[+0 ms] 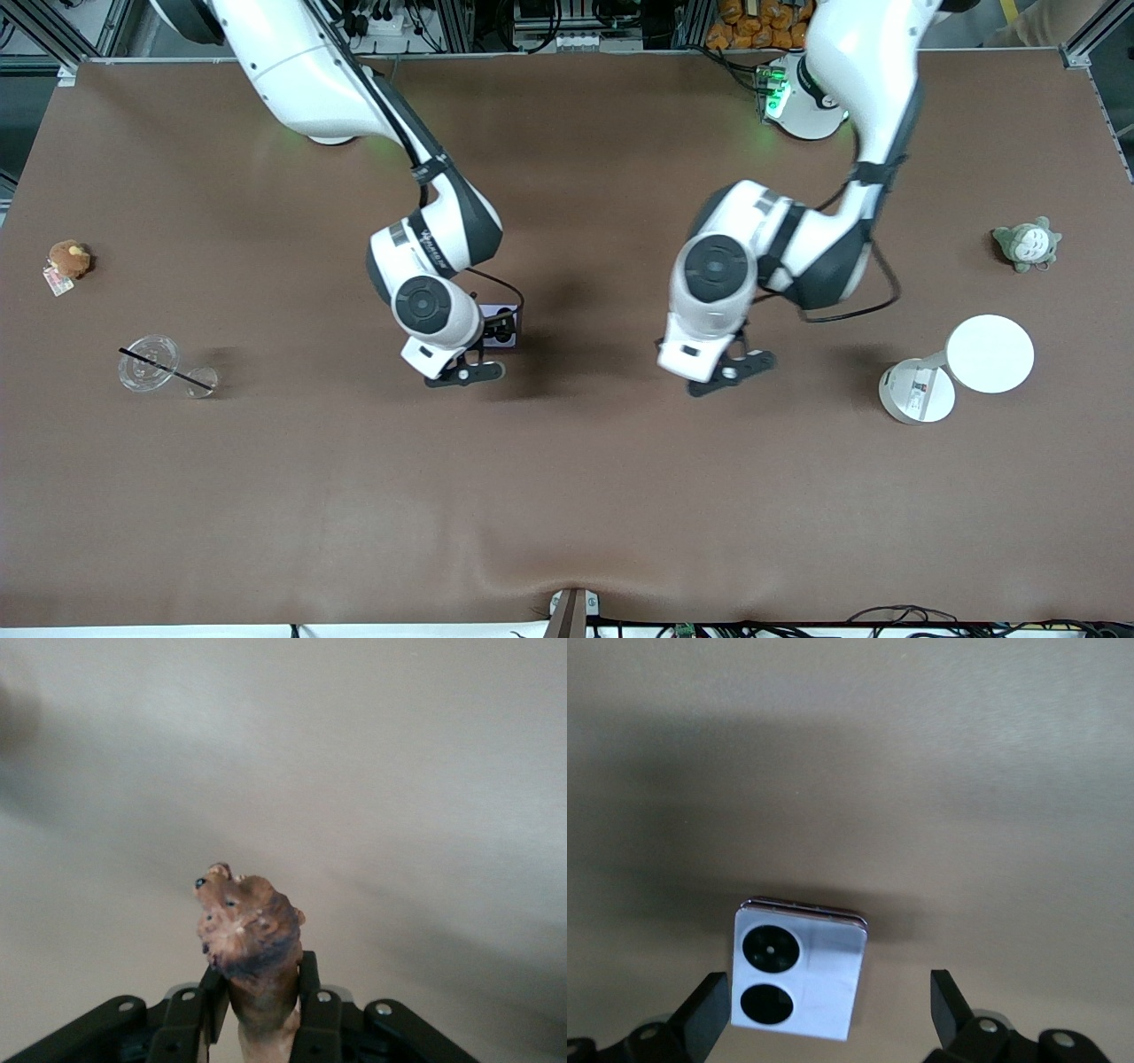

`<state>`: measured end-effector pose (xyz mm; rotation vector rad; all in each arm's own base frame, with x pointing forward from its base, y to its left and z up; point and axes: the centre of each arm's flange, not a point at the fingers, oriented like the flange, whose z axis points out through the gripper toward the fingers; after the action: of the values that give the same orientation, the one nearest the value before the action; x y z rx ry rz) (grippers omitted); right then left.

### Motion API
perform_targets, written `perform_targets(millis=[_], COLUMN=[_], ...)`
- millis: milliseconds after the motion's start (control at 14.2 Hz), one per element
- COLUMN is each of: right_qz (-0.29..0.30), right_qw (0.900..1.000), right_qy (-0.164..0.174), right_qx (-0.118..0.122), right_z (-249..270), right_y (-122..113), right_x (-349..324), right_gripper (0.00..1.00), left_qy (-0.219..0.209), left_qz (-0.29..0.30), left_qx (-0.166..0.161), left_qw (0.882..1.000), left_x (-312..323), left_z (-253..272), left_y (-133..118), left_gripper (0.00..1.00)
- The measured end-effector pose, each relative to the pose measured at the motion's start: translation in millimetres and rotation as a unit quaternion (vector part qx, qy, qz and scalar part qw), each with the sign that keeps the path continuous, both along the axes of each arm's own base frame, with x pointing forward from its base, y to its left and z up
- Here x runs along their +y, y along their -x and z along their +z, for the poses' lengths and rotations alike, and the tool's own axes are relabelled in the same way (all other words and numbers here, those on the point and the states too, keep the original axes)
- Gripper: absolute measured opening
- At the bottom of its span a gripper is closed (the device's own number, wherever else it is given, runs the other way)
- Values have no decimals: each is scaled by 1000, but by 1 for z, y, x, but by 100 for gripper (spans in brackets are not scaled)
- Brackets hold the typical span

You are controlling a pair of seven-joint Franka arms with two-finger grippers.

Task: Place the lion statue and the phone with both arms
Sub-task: 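Carry the lion toward the lamp while the right gripper grasps the phone, then lift the white phone with the right gripper and move it toward the cup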

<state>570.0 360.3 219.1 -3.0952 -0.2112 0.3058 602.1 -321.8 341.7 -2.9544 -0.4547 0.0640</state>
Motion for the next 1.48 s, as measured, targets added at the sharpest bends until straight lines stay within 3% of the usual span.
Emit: perform_targets(millis=[211, 492, 984, 1476], right_qz=[-7, -28, -36, -38], right_qw=[1000, 999, 999, 999], right_qy=[4, -14, -14, -7], right_qx=[-1, 16, 12, 11], right_z=[-22, -35, -41, -54], right_y=[6, 18, 27, 37], right_x=[-8, -1, 14, 25], right_gripper=[100, 100, 100, 100], left_qy=[0, 2, 35, 85], left_qz=[-30, -68, -117, -144], left_qx=[16, 35, 56, 47], left_qw=[999, 997, 991, 985], left_x=[45, 82, 136, 207], left_z=[4, 1, -6, -41], left_y=[-5, -7, -20, -19], left_gripper=[35, 35, 35, 35])
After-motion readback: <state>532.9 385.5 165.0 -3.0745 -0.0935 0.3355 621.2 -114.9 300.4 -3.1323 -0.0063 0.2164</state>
